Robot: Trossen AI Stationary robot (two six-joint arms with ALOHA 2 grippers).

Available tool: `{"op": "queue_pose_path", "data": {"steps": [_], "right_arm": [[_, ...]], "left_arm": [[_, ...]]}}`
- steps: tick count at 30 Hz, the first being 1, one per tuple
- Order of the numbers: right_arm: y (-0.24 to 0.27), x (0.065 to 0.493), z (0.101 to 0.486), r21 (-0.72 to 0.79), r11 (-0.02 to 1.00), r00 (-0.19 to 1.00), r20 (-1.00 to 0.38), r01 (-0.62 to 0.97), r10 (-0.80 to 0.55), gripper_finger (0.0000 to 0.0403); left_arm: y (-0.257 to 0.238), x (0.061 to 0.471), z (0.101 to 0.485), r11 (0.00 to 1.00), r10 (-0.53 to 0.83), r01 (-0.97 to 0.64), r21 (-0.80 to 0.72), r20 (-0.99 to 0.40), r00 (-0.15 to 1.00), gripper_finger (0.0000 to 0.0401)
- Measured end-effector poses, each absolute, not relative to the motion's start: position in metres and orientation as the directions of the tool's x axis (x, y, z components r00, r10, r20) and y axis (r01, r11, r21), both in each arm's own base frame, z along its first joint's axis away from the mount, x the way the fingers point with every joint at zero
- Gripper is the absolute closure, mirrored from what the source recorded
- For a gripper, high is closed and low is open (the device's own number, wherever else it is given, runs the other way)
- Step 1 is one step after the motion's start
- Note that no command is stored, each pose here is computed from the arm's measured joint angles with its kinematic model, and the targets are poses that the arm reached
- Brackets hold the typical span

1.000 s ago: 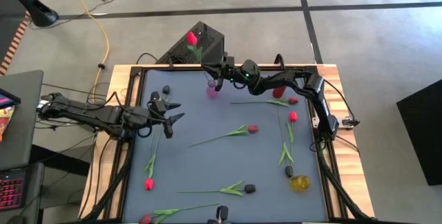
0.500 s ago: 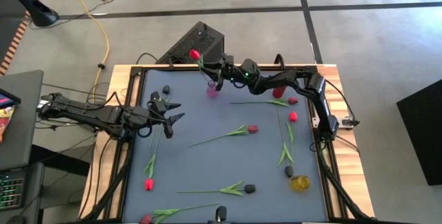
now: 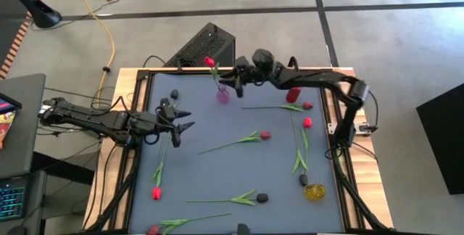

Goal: Sort flowers into vase by color
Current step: Put the middle pink flower into the purple vase, then put the left pink flower into the purple vase

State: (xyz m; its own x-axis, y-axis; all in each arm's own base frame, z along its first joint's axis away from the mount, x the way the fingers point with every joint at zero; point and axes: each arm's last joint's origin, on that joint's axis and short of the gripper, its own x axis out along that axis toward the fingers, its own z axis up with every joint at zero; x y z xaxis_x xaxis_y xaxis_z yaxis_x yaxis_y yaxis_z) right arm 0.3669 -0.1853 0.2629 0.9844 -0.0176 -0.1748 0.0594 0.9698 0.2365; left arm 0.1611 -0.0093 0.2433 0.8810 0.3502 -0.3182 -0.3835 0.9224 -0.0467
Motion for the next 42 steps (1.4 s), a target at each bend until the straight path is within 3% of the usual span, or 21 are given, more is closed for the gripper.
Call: {"op": "queue_pose_path", "data": {"steps": [8,16,21,26,32,37,42], "right_arm": [[-0.148,0.307,0.301,0.249,0.965,0.868,-0.493,0.080,0.056,0.0244],[-0.097,0.260,0.323,0.343,0.936,0.729,-0.660,0.080,0.180,0.0244],[-0.062,0.260,0.324,0.359,0.933,0.666,-0.704,0.032,0.248,0.0244],[-0.034,0.271,0.317,0.322,0.945,0.618,-0.732,-0.058,0.287,0.0244],[-0.013,0.290,0.300,0.272,0.943,0.565,-0.755,-0.192,0.333,0.0244],[-0.006,0.304,0.280,0.274,0.936,0.504,-0.790,-0.221,0.350,0.0244],[-0.006,0.315,0.262,0.268,0.932,0.460,-0.814,-0.245,0.355,0.0244]], "left_arm": [[-0.011,0.162,0.243,0.946,0.273,-0.314,-0.076,-0.331,0.903,0.0218],[-0.012,0.163,0.242,0.946,0.258,-0.308,-0.103,-0.336,0.906,0.0218],[-0.015,0.164,0.232,0.892,0.175,-0.326,-0.312,-0.427,0.887,0.0218],[-0.017,0.158,0.208,0.745,0.084,-0.483,-0.460,-0.654,0.752,0.0218],[-0.023,0.151,0.181,0.546,-0.086,-0.699,-0.462,-0.861,0.502,0.0218],[-0.032,0.156,0.168,0.490,-0.191,-0.756,-0.434,-0.899,0.393,0.0225],[-0.038,0.160,0.172,0.484,-0.199,-0.773,-0.410,-0.912,0.359,0.0238]]}}
